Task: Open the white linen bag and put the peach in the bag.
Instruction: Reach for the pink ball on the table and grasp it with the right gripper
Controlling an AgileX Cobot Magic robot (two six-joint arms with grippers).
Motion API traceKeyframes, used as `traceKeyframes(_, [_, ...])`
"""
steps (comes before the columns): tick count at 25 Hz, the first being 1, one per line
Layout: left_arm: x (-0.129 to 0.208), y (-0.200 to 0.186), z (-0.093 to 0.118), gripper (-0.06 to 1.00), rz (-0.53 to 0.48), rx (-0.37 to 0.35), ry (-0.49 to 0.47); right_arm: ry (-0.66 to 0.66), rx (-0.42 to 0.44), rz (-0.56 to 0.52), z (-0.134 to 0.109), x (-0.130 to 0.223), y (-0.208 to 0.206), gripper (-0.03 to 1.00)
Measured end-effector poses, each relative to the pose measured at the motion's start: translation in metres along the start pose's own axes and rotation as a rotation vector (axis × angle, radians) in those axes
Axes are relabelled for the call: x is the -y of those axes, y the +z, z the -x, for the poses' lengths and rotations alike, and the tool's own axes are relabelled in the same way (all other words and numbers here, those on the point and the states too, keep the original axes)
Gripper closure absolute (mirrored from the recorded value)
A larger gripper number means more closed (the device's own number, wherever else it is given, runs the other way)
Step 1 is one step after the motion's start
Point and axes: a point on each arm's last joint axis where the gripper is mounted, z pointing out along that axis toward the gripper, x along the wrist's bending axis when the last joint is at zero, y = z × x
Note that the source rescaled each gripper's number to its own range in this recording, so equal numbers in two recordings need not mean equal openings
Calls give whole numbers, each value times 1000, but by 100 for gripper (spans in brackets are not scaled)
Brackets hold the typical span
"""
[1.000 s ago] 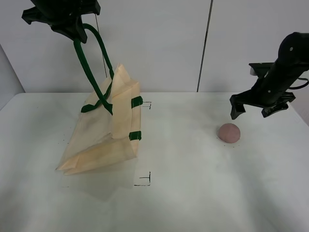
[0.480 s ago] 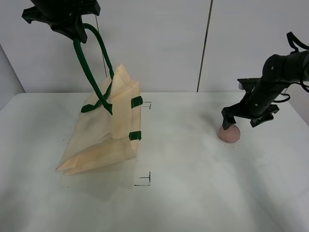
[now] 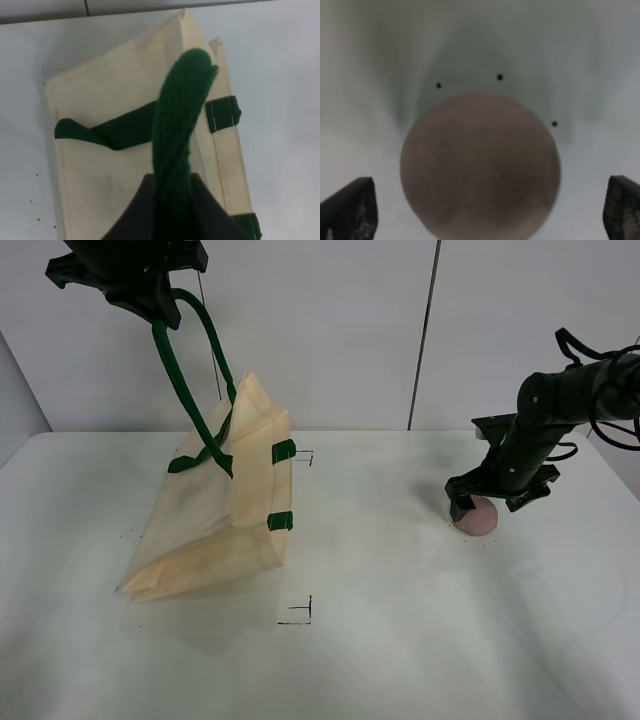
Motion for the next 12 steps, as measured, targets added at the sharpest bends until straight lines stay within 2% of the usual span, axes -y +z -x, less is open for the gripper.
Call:
traceKeyframes(4, [0,0,0,94,0,0,0,-4,2,20,0,-1,12,-3])
traceKeyframes(6, [0,0,0,94,0,0,0,3,-3,22,0,-1,16,2])
traceKeyframes(7, [0,0,0,94,0,0,0,9,-7,19,0,-1,18,10])
traceKeyframes(9, [0,0,0,94,0,0,8,19,-15,20,-1,-1,18,35])
traceKeyframes(11, [0,0,0,94,0,0,16,21,-16,22,-1,-1,18,74])
traceKeyframes(12, [0,0,0,94,0,0,18,18,-15,24,-1,-1,18,85])
